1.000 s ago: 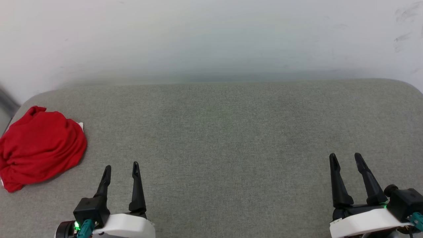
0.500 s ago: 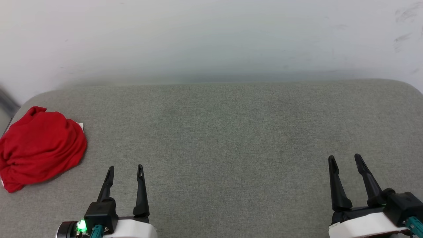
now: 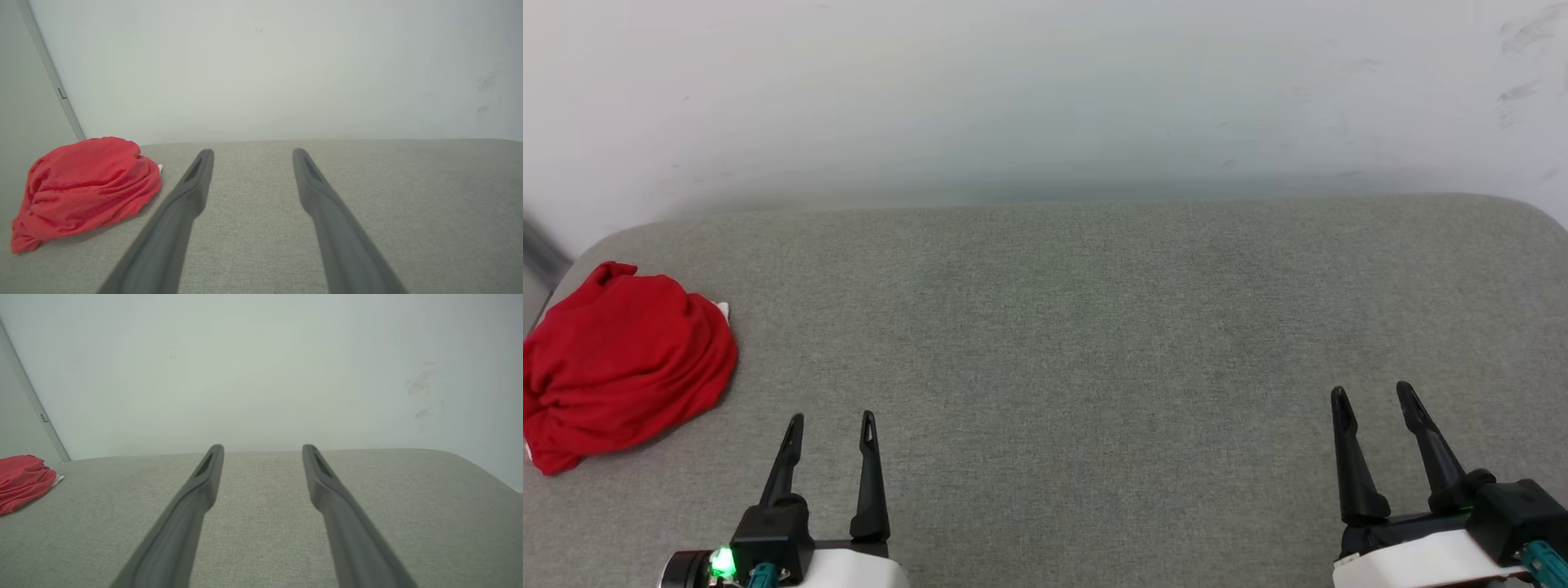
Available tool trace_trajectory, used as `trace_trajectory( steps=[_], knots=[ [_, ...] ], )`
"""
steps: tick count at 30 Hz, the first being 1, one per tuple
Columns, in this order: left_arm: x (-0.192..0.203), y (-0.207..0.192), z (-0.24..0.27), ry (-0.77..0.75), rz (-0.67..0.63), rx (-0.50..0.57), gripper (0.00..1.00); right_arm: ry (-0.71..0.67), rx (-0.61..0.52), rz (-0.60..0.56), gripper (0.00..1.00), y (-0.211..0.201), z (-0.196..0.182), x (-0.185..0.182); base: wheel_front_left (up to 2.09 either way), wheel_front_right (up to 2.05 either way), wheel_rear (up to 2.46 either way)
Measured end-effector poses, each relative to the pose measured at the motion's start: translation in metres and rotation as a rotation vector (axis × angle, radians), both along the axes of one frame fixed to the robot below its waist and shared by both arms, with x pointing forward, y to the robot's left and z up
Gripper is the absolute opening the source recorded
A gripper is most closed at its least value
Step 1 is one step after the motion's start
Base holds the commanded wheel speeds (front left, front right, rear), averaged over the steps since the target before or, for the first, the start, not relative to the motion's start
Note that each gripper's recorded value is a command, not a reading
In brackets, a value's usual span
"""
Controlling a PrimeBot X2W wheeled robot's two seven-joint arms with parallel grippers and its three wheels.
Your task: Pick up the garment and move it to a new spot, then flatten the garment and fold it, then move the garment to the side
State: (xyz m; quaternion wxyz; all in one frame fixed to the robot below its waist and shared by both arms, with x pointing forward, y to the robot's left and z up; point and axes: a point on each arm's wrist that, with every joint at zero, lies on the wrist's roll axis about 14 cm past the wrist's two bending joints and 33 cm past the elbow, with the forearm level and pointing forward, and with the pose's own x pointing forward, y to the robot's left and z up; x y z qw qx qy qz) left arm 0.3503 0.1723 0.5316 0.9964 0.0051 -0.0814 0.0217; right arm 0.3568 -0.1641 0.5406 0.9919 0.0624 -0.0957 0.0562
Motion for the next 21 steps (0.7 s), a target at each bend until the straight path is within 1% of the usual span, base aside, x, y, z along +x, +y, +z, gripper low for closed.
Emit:
trace_trajectory(
  steps=[8,21],
  knots=[
    [0.0,0.005,-0.006,0.017,0.005,-0.026,1.0,0.012,0.044,-0.016,1.0,-0.006,-0.003,0.0,0.0,0.0,0.0],
    [-0.003,0.011,-0.011,0.035,0.021,-0.053,1.0,0.018,0.042,0.0,1.0,-0.001,-0.005,0.003,0.0,0.0,0.0]
  ],
)
